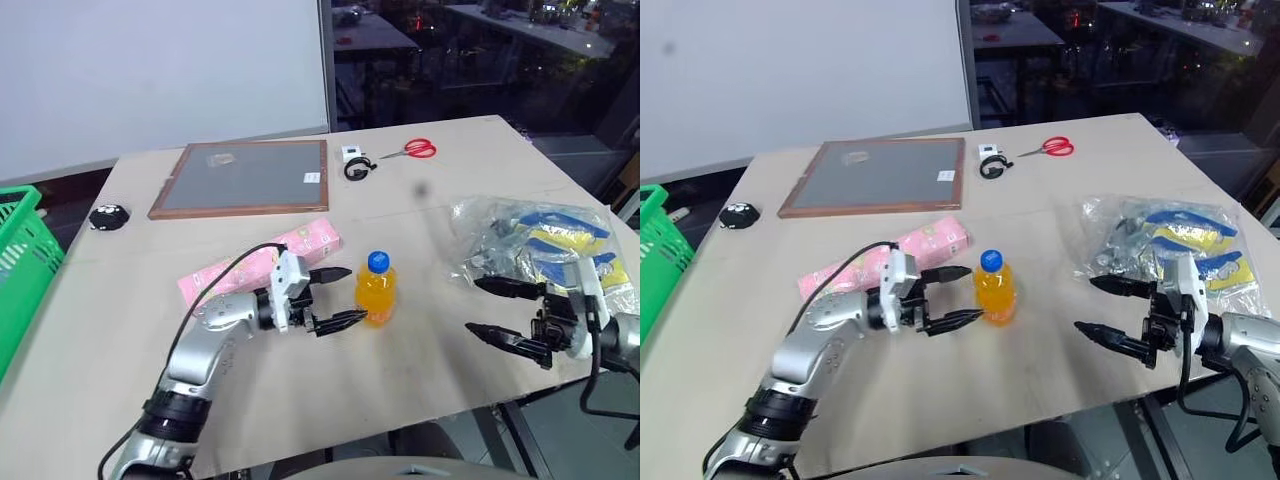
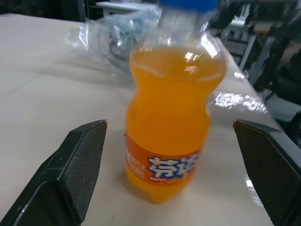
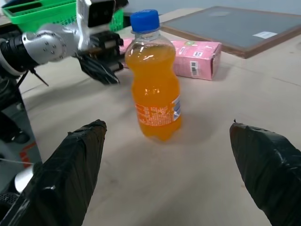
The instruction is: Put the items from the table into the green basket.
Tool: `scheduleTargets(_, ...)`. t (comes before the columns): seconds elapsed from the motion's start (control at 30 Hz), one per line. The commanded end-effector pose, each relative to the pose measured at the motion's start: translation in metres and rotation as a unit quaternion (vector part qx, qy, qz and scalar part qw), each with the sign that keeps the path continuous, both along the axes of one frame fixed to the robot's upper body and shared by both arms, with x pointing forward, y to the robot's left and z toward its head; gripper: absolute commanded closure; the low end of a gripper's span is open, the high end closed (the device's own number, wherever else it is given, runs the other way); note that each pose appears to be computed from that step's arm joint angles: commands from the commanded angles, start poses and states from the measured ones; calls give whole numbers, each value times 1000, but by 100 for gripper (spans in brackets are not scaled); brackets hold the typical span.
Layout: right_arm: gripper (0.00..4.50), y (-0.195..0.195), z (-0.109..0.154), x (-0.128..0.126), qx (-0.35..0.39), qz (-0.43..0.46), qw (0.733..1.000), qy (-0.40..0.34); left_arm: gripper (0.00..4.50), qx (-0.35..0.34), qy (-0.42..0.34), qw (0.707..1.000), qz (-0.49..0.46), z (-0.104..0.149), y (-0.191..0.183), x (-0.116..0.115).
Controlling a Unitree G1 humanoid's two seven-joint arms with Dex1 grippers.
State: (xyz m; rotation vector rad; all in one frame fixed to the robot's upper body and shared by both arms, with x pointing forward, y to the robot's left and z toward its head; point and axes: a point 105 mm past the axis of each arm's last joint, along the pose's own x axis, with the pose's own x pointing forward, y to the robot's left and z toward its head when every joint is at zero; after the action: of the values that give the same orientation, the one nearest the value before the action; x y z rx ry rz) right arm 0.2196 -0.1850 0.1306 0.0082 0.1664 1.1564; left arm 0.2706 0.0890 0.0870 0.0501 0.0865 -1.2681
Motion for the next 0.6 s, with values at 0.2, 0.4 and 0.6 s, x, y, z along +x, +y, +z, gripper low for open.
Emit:
scheduleTargets(0.2,5,11,34,-9,41,47,997,-54,0,-17,-22,999,-25,5,-20,20)
scheduleTargets(0.4,0,12,40,-8,52,51,996,-60,79,-25,-15,999,-22,5,-19,25)
scheduleTargets(0.6,0,11,41,-6,54,51,995,-62,172,-29,-31,999,-7,12,-14,30)
